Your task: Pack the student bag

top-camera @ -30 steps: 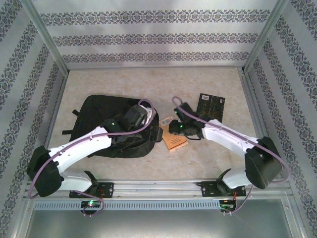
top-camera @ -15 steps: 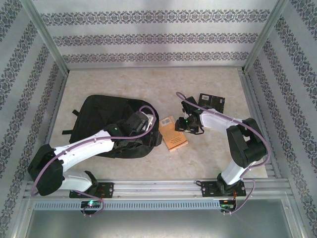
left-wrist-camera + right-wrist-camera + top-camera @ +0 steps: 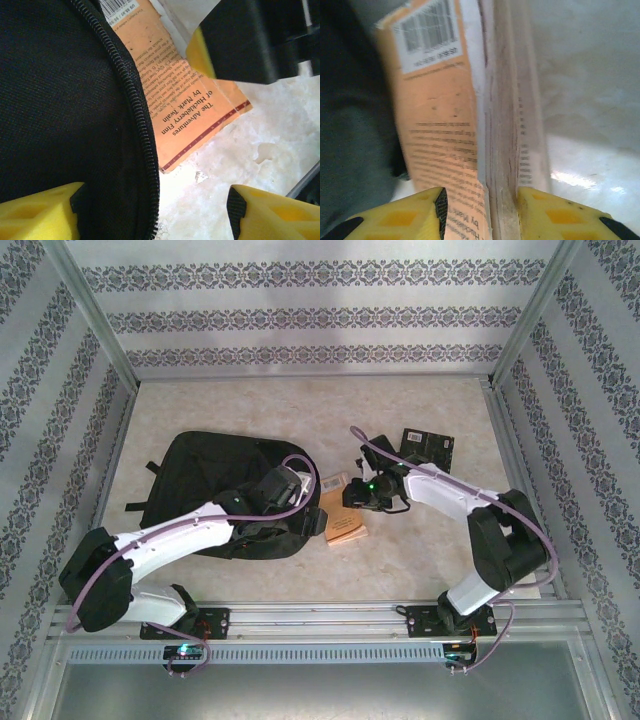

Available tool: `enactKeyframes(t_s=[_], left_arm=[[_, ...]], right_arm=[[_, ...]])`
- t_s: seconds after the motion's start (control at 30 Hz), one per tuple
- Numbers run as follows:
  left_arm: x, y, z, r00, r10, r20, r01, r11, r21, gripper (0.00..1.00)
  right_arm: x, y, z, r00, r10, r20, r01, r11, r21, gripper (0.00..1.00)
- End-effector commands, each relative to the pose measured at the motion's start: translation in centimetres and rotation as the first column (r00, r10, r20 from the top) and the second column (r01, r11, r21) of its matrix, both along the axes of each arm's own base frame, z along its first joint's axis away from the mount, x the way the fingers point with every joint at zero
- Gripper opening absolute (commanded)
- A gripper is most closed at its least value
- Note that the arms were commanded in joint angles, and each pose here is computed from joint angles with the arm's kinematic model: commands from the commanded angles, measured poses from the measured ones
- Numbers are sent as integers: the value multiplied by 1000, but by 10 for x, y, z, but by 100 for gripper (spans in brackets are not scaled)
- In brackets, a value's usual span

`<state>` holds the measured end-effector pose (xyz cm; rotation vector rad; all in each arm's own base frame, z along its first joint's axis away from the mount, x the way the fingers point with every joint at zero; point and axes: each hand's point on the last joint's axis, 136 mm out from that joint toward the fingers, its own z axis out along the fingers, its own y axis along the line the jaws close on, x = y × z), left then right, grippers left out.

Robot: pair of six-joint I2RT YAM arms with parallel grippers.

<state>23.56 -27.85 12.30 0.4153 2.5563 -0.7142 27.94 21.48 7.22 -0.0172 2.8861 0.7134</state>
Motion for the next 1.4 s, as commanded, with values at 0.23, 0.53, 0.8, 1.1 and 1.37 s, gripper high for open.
enactKeyframes(t_s=[0.23,0.53,0.8,1.1,1.37], left_arm=[[-5,-1,-12,1000,-8,-7,8,1000,3,73],[-4,2,-11,1000,3,0,-3,1000,5,72],[6,15,29,997,57,54,-55,998,-35,80],[28,31,92,979,169,111,-148,973,-177,87],[44,27,134,973,209,98,-159,915,-371,91]], right_arm=[[-1,27,13,993,-35,-109,67,950,305,39],[5,11,-24,983,-91,-159,128,962,241,17],[6,-8,13,994,-107,-3,105,975,196,0],[-3,-1,128,944,-109,311,-21,922,386,0],[-31,16,206,872,-85,481,-210,824,526,0]])
